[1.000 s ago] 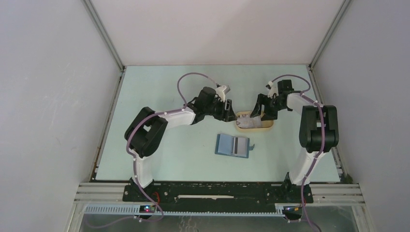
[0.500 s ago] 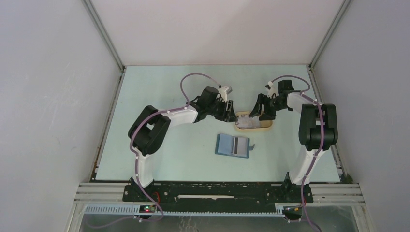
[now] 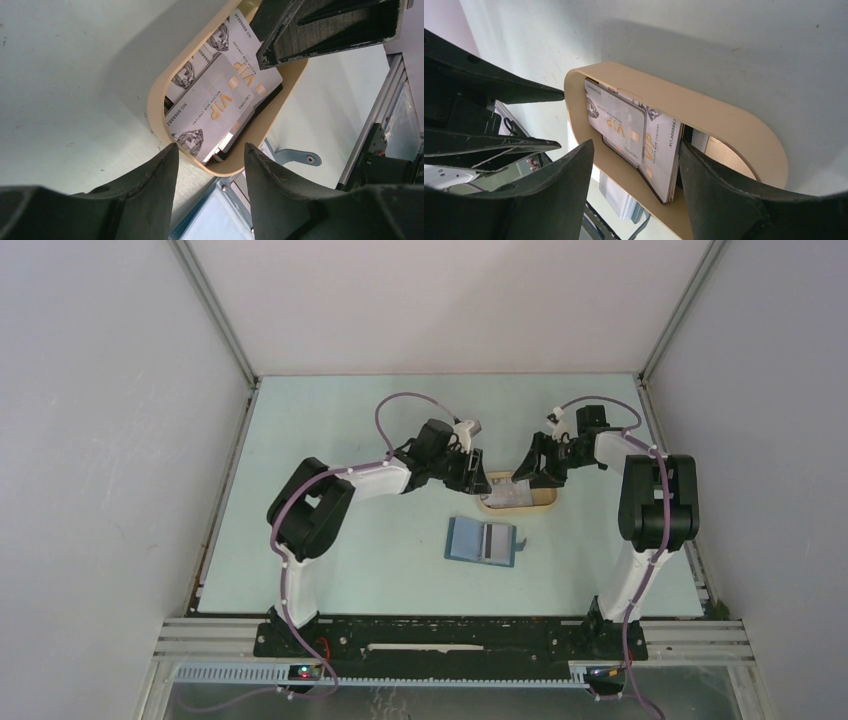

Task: Put the credit cards into the card holder
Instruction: Pick up the credit card from the storage box.

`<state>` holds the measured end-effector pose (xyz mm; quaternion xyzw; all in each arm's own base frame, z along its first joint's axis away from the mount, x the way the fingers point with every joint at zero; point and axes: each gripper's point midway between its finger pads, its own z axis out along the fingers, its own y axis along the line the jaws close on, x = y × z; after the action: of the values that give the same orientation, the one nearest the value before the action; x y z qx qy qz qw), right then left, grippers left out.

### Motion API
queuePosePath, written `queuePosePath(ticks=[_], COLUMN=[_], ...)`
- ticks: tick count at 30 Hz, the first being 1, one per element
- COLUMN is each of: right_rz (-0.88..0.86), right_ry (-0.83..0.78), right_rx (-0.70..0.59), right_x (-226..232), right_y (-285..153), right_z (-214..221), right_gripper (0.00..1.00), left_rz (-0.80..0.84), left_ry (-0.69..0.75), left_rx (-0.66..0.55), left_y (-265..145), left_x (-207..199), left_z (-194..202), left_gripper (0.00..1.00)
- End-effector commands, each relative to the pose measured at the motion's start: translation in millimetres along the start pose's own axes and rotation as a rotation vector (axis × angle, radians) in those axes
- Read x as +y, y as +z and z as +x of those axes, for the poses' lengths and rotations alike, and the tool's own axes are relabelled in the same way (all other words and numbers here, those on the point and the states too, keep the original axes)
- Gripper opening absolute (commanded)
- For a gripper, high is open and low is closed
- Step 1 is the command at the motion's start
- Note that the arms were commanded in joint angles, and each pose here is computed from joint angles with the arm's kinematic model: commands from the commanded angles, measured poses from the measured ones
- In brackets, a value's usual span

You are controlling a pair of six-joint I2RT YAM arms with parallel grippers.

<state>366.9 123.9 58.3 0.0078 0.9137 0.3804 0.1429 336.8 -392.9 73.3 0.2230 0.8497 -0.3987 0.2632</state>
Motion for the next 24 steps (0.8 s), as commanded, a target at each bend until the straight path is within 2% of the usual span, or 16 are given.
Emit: queuePosePath(ticks=[1,12,24], right_rz=[-0.104,-0.231,-0.247], right_ry=[-0.006,0.002,0.027], right_rx=[-0.007,0.009,0.03], right_x=[24,43,42], right_y=[-8,-14,-9], right_z=[-7,-5,-2], right_gripper=[0.71,0.68,0.63], left_rz=[0.05,0.055,0.056], left_ry=[0.041,0.039,0.038], left_rx=[-0.03,-0.021,-0.017], left_y=[2,4,4], left_x=[-17,-18,-18], left_z=[-22,-21,-20], left_gripper=[0.56,0.54,0.54])
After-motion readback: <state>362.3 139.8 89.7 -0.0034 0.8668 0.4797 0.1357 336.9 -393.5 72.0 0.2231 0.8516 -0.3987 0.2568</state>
